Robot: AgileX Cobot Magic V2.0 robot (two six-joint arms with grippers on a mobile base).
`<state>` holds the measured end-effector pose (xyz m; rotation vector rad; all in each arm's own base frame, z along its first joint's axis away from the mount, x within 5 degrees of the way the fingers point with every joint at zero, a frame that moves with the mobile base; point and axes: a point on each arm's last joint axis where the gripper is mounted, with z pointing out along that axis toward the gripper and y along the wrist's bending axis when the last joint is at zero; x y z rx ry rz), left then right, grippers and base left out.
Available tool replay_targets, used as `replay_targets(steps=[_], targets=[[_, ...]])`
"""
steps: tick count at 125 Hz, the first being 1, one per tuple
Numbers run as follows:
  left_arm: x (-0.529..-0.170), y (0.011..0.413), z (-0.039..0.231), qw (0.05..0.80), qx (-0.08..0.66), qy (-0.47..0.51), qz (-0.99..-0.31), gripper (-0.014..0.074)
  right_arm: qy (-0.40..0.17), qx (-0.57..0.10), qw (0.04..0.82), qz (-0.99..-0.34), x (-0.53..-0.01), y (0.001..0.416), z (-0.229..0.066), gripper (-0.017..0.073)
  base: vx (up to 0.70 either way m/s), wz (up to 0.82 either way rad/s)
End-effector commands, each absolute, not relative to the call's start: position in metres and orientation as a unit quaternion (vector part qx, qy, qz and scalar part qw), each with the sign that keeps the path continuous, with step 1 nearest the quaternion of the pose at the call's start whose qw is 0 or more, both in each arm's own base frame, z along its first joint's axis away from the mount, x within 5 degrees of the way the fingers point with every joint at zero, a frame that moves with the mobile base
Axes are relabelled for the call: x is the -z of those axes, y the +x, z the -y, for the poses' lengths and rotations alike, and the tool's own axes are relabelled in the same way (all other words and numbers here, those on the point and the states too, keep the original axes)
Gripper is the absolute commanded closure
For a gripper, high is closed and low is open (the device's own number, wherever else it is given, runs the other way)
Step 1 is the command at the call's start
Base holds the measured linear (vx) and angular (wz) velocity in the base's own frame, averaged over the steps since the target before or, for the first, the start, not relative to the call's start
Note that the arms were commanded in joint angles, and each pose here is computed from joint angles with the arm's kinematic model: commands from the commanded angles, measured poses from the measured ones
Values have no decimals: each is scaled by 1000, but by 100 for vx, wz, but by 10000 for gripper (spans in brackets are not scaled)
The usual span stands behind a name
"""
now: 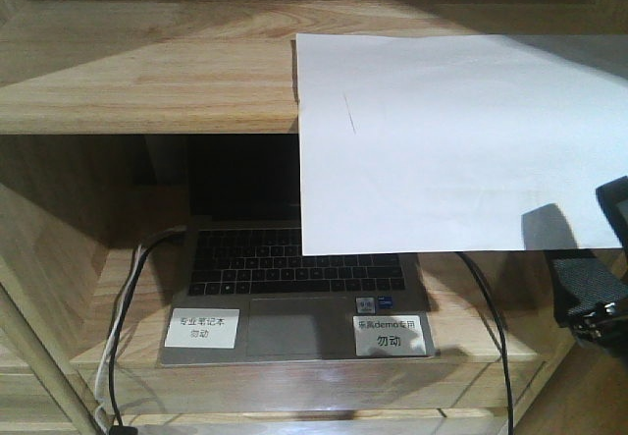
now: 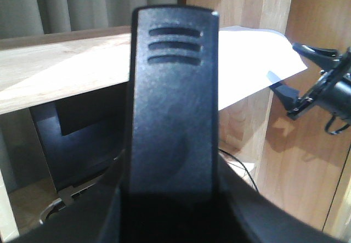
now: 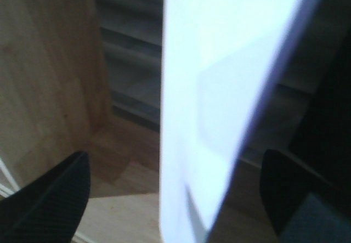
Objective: Grab stapler and paper to desk for stapling
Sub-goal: 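Lower the right gripper onto the white paper sheet edge and pinch it, then lift the white paper sheet off the shelf with the right gripper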
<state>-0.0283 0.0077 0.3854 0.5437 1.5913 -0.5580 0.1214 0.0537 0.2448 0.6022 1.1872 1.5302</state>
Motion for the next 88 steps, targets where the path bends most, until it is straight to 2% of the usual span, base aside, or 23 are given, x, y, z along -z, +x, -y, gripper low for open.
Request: replay_targets(steps=[1, 88], targets=[[-402, -28, -8, 671, 266, 222, -656, 600, 217, -667, 566, -433, -263, 120, -53, -36, 0, 0], [-402, -28, -8, 671, 266, 222, -656, 600, 187, -658, 614, -394, -292, 137, -58, -34, 0, 0]])
